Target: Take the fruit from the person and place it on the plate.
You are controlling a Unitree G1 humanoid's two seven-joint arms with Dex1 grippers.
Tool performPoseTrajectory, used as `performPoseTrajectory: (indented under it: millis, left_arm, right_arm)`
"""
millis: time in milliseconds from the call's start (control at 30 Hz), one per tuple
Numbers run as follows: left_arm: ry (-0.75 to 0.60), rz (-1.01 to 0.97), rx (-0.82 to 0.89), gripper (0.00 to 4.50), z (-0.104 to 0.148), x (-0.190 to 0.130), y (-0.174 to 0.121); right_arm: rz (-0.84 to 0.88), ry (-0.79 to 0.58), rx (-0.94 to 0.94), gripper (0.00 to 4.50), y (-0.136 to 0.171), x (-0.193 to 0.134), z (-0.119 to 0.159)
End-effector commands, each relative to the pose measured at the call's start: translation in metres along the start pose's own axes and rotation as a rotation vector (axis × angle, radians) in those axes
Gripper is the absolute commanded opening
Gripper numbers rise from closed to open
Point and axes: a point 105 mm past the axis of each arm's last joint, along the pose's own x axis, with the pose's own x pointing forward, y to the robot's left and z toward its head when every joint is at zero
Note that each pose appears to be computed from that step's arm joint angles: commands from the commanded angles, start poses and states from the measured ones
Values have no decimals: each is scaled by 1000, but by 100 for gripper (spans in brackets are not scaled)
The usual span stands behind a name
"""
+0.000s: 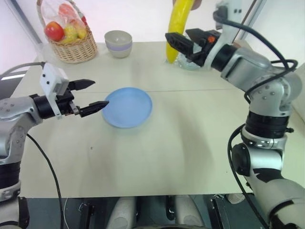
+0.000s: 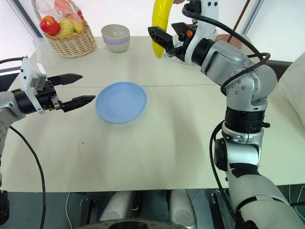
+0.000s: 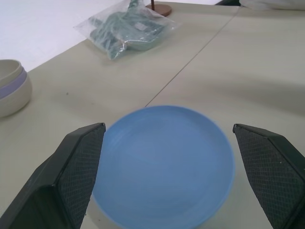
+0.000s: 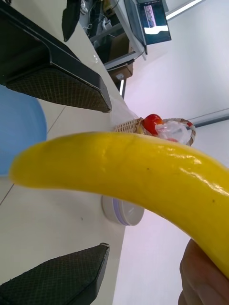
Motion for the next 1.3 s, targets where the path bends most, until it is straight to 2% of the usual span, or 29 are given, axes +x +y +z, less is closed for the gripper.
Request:
performPoseTrajectory:
  millis: [33,100,167,267,300,367,400,800,933,1133,1300]
  left_arm:
    - [-35,12,40,450,13,-5,-1]
    - [-34,14,40,450,13,-5,-1]
    - [-34,16,39,450,13,-5,-1]
    - [-34,18,39,450,12,-5,-1]
    - [-34,18,38,450,12,-5,-1]
    - [-34,18,37,450,12,-5,0]
    - [-34,18,37,450,12,-5,-1]
    - [-31,16,37,450,13,-5,2]
    - [-12,12,35,450,12,-8,3]
    - [45,8,34,450,9,-23,4]
    - [85,-10,35,450,7,-31,1]
  right_arm:
    - [35,-70,-40,449,11,6,21]
    - [45,-71,-43,449,13,9,21]
    - [47,-69,-45,396,14,11,20]
    - [47,-68,-51,278,15,12,19]
    - [51,-68,-54,215,16,12,19]
    - [60,-64,-60,124,18,13,18]
    - [63,-62,-63,105,19,13,18]
    - [82,-43,-110,105,22,8,16]
    - [167,-12,-113,105,35,6,7]
    - [365,195,-101,105,71,9,-52]
    - [432,278,-45,105,90,26,-93]
